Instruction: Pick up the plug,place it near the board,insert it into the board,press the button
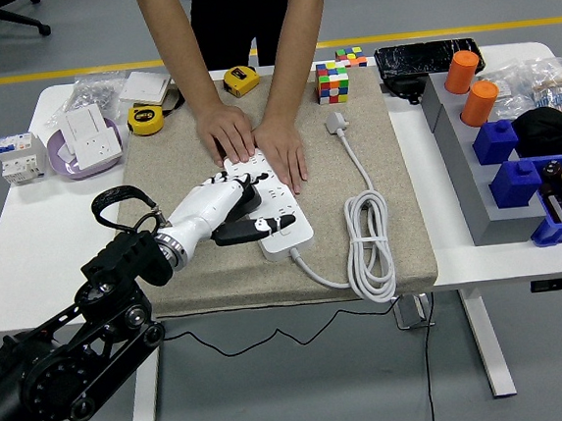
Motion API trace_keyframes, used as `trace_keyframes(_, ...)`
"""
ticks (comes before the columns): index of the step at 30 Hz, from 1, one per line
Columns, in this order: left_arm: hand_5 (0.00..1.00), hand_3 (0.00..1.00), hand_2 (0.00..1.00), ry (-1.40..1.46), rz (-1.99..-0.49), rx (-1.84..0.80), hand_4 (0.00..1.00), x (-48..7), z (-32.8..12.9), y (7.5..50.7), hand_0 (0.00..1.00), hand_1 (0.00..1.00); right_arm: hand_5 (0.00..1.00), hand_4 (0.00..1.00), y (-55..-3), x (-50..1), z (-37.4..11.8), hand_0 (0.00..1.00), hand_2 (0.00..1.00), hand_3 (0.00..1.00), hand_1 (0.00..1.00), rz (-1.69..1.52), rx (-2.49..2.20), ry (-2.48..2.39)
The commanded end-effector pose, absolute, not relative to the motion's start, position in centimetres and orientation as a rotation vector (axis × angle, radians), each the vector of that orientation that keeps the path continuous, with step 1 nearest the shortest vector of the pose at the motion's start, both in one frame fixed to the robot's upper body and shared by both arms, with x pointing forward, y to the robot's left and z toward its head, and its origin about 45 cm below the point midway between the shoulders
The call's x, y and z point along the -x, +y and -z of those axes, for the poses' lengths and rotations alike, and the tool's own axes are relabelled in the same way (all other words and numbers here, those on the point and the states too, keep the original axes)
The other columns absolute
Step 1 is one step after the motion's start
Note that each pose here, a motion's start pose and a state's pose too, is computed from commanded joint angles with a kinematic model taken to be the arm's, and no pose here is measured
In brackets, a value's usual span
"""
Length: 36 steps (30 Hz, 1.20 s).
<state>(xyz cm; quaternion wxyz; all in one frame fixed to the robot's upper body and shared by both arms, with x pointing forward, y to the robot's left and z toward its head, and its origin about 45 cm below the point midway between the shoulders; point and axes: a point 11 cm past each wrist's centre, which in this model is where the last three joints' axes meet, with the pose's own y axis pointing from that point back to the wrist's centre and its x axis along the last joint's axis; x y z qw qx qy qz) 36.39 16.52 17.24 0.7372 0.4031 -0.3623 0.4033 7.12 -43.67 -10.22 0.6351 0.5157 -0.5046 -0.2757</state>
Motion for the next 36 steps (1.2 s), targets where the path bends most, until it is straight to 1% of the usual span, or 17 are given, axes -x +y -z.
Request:
trace_keyframes(5, 0.998, 0.946, 0.923, -0.789, -0.889, -0.908, 0.998, -36.6, -16.5, 16.9, 0.998, 0.964, 0.568, 0.885, -43.7, -7.0, 10.2, 0.81, 0.694, 0.606, 0.72, 0.631, -1.178, -1.151)
trace_keyframes(17, 0.998, 0.944, 0.922, -0.806, -0.854, -0.903, 0.998, -36.5, -16.3, 15.5, 0.998, 0.963, 0.568, 0.885, -43.7, -7.1, 10.2, 0.81, 0.694, 0.606, 0.72, 0.629, -1.178, -1.152)
trace_keyframes(28, 0.998, 0.944, 0.922, -0.812, -0.852, -0.907, 0.998, -36.8, -16.5, 15.3, 0.998, 0.961, 0.569, 0.885, -43.7, -7.2, 10.2, 0.809, 0.693, 0.606, 0.72, 0.63, -1.178, -1.154)
trace_keyframes(32, 0.998, 0.943, 0.922, -0.821, -0.86, -0.889, 0.998, -36.9, -17.0, 15.2, 0.998, 0.961, 0.569, 0.885, -43.7, -7.2, 10.2, 0.81, 0.693, 0.606, 0.72, 0.63, -1.177, -1.156)
trace_keyframes(36, 0.998, 0.943, 0.922, -0.866, -0.873, -0.813, 0.998, -36.7, -18.3, 14.2, 0.998, 0.961, 0.569, 0.885, -43.7, -7.3, 10.2, 0.81, 0.693, 0.606, 0.72, 0.63, -1.178, -1.158)
